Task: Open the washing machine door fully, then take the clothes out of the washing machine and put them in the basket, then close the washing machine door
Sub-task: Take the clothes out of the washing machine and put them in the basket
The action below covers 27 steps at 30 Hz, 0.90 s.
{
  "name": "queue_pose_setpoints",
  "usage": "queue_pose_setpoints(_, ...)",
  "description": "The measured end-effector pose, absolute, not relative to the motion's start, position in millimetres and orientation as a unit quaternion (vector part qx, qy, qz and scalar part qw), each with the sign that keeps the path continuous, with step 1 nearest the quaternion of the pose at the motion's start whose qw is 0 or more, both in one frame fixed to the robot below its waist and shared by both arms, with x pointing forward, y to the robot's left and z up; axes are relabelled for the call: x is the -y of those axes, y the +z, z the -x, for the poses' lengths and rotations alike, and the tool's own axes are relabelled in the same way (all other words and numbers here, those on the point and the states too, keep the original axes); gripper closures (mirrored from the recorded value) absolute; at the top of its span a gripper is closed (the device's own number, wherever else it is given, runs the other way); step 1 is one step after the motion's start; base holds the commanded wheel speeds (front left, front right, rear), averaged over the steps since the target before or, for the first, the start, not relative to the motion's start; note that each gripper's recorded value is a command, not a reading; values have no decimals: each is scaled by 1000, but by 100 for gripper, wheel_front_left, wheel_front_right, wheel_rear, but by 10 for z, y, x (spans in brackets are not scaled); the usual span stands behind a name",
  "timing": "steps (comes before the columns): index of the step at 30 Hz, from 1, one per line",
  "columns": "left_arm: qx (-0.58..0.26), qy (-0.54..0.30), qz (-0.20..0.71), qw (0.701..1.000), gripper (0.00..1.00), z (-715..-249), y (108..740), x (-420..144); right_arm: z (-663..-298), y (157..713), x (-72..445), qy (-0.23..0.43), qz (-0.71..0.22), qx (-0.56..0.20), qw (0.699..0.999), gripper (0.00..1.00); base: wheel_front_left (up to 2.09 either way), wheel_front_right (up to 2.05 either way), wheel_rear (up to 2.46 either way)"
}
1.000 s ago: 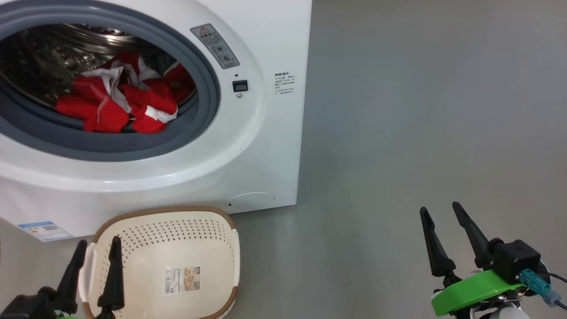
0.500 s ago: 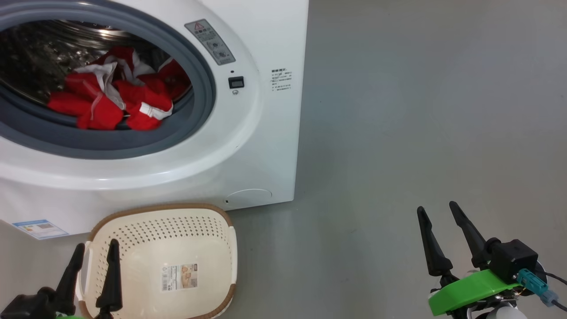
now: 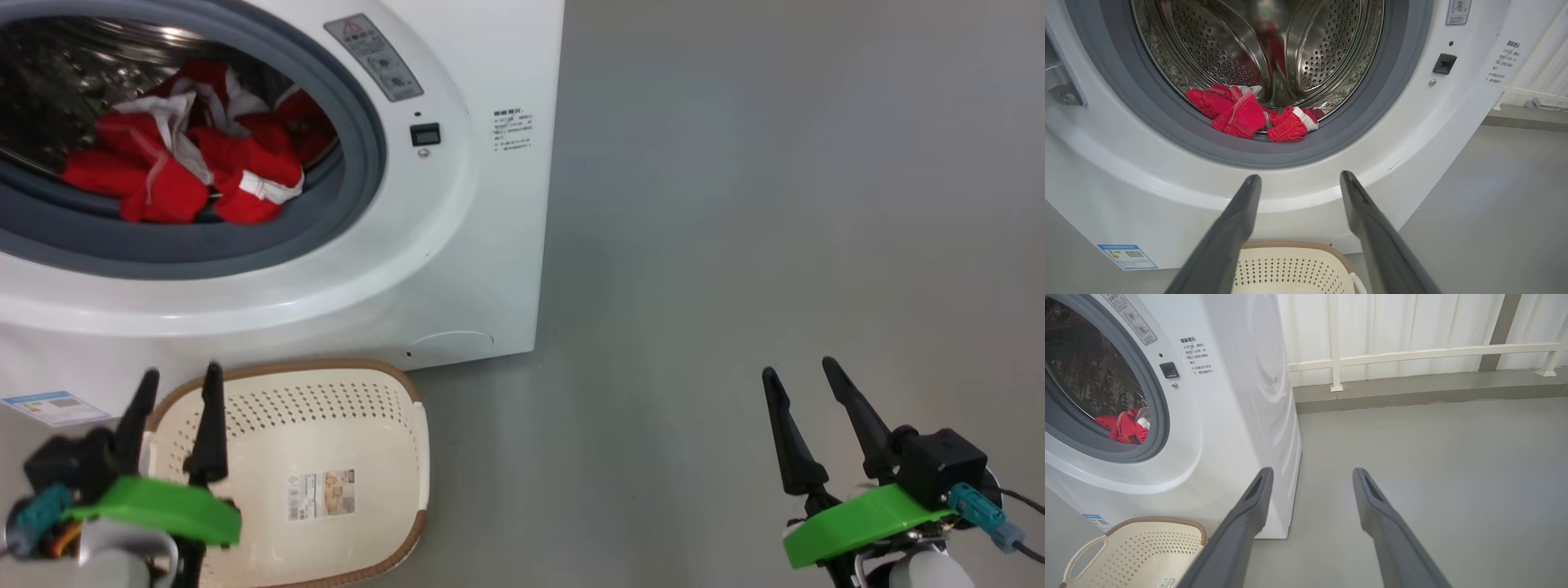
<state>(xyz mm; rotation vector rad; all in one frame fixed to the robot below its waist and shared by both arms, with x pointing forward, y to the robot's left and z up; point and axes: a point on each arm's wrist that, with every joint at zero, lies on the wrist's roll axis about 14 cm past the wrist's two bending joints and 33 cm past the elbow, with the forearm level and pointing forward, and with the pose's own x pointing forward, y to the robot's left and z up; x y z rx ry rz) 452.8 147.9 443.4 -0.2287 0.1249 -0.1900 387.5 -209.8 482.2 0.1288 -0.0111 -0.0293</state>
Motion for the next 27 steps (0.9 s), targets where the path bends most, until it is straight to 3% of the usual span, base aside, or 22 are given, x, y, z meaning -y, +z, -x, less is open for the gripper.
queue_pose_setpoints(15, -86, -129, 33, 987, 0, -5595, 4379, -1305, -4065, 4691, 2167, -28, -80, -8, 996, 0, 0, 0, 0)
queue_pose_setpoints(27, -122, -179, -16, 976, 0, -6130, 4129, -958, -4182, 4556, 2277, -44, -82, -22, 995, 0, 0, 0, 0)
